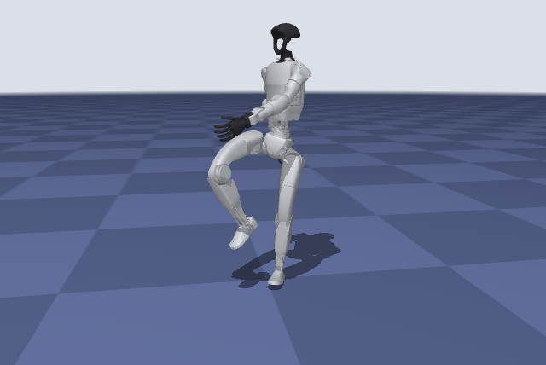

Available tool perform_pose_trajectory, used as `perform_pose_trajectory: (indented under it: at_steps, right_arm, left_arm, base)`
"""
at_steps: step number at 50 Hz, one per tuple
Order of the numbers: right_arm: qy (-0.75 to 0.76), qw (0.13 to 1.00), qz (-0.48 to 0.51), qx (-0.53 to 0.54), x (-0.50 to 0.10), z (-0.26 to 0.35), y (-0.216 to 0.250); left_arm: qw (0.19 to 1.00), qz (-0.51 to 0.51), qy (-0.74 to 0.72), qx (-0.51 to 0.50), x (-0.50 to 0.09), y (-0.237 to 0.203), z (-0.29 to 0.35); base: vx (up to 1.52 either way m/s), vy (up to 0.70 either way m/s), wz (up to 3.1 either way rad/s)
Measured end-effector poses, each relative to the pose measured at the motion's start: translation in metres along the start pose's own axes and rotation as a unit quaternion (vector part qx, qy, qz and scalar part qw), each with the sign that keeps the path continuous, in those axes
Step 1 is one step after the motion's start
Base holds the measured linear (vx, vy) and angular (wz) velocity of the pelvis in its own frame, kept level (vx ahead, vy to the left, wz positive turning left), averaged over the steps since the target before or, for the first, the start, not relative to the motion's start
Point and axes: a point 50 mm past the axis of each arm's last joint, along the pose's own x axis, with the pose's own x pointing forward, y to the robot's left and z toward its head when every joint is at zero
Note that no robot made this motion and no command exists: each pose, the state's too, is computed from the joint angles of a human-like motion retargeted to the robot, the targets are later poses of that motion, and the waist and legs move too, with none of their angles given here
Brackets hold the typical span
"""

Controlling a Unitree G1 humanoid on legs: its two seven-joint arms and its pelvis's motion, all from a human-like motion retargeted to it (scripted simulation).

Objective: In place motions

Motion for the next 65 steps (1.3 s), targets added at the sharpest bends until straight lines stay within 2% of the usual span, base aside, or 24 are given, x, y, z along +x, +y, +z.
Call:
perform_pose_trajectory:
  at_steps: [4,10,18,21,28,32,35,43,52,65]
  right_arm:
    - [-0.038,0.999,0.008,-0.005,-0.001,0.022,0.008]
    - [-0.168,0.984,0.04,-0.035,-0.016,0.092,0.032]
    - [-0.326,0.935,0.078,-0.113,-0.057,0.172,0.078]
    - [-0.352,0.92,0.111,-0.131,-0.07,0.189,0.095]
    - [-0.469,0.85,0.101,-0.219,-0.119,0.237,0.124]
    - [-0.461,0.84,0.088,-0.272,-0.119,0.238,0.125]
    - [-0.443,0.856,0.081,-0.256,-0.106,0.227,0.118]
    - [-0.351,0.91,0.084,-0.204,-0.069,0.188,0.096]
    - [-0.24,0.949,0.067,-0.193,-0.036,0.137,0.072]
    - [-0.211,0.966,0.072,-0.129,-0.026,0.115,0.063]
  left_arm:
    - [1.0,0.011,0.013,-0.002,-0.004,0.003,-0.015]
    - [0.995,0.031,0.096,-0.004,-0.029,0.017,-0.086]
    - [0.97,0.056,0.237,0.017,-0.102,0.036,-0.198]
    - [0.95,0.045,0.308,0.017,-0.136,0.027,-0.235]
    - [0.892,0.039,0.45,-0.006,-0.195,0.033,-0.28]
    - [0.833,0.091,0.545,0.03,-0.238,0.045,-0.298]
    - [0.808,0.142,0.571,0.039,-0.262,0.05,-0.306]
    - [0.795,0.09,0.6,-0.024,-0.282,0.042,-0.316]
    - [0.822,0.101,0.561,0.004,-0.262,0.04,-0.31]
    - [0.844,-0.001,0.536,0.012,-0.224,0.032,-0.296]
  base:
    - [0.08,-0.05,-0.74]
    - [0.17,-0.01,-1.01]
    - [0.3,-0.03,-0.38]
    - [0.19,0.03,-0.33]
    - [-0.04,0.05,-0.15]
    - [-0.08,-0.1,0.36]
    - [0.1,-0.02,0.27]
    - [-0.02,-0.02,0.21]
    - [0.0,0.0,0.03]
    - [-0.02,0.0,-0.16]
